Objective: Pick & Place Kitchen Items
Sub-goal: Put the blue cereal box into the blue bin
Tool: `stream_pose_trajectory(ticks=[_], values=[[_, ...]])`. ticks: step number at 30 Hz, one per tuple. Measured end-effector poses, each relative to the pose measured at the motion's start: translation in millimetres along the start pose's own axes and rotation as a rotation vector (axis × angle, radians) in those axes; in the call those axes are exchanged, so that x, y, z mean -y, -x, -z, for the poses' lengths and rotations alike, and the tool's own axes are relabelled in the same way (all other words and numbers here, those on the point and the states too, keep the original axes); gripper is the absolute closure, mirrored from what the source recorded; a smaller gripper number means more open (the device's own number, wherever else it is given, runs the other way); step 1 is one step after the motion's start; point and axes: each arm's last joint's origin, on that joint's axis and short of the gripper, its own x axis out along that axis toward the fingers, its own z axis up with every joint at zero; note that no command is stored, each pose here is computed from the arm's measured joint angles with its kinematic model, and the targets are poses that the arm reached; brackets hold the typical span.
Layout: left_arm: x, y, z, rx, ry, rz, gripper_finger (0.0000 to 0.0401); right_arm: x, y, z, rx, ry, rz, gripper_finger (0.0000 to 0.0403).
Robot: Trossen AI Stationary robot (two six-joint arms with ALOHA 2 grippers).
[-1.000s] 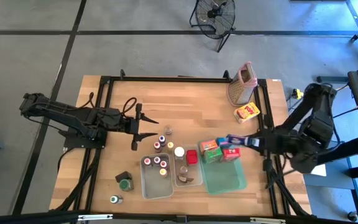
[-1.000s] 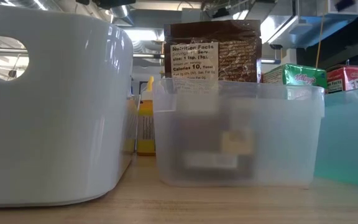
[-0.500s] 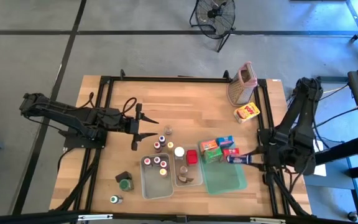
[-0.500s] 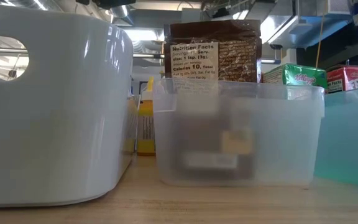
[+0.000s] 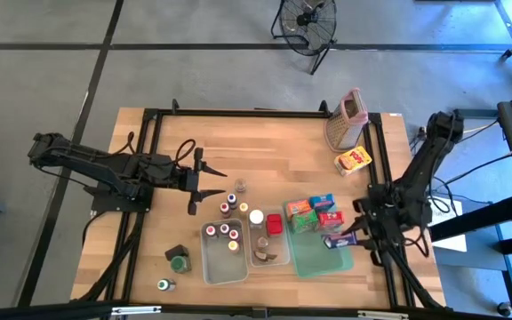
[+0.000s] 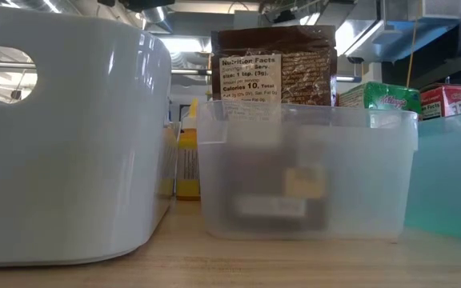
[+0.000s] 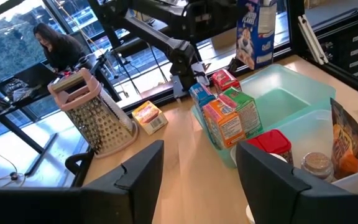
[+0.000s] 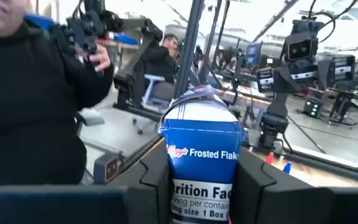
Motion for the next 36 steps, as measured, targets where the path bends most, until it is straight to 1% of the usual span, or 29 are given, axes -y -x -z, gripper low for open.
stream_pose_trajectory(ticks=[2, 6, 9, 15, 19, 21, 24, 27, 31, 36], values=[[0, 0, 1, -0.005, -0.001, 0.002, 0.0206, 4, -1, 7, 0.032, -0.015, -0.019, 0.0291], [0, 0, 1, -0.015, -0.004, 0.005, 0.0203, 7, -7, 12, 0.088, 0.017, -0.073, 0.0291], [1, 0, 2, -0.019, -0.004, 0.007, 0.0205, 8, -13, 17, 0.061, 0.021, -0.055, 0.0291], [1, 0, 2, -0.019, -0.005, 0.006, 0.0205, 5, -23, 25, 0.052, -0.041, -0.046, 0.0291], [1, 0, 2, -0.02, -0.005, 0.006, 0.0204, 2, -32, 35, 0.044, -0.079, -0.021, 0.0291], [1, 0, 2, -0.02, -0.005, 0.006, 0.0206, 0, -40, 38, 0.051, -0.08, -0.003, 0.0291], [1, 0, 2, -0.02, -0.005, 0.006, 0.0206, -2, -51, 45, 0.034, -0.049, 0.034, 0.0291], [1, 0, 2, -0.02, -0.005, 0.006, 0.0204, -1, -60, 51, 0.016, -0.057, 0.065, 0.0291], [1, 0, 2, -0.02, -0.001, 0.006, 0.0204, -3, -64, 61, -0.014, -0.092, 0.063, 0.0291], [1, 0, 2, -0.02, -0.001, 0.006, 0.0206, -5, -65, 66, -0.006, -0.09, 0.064, 0.0291]])
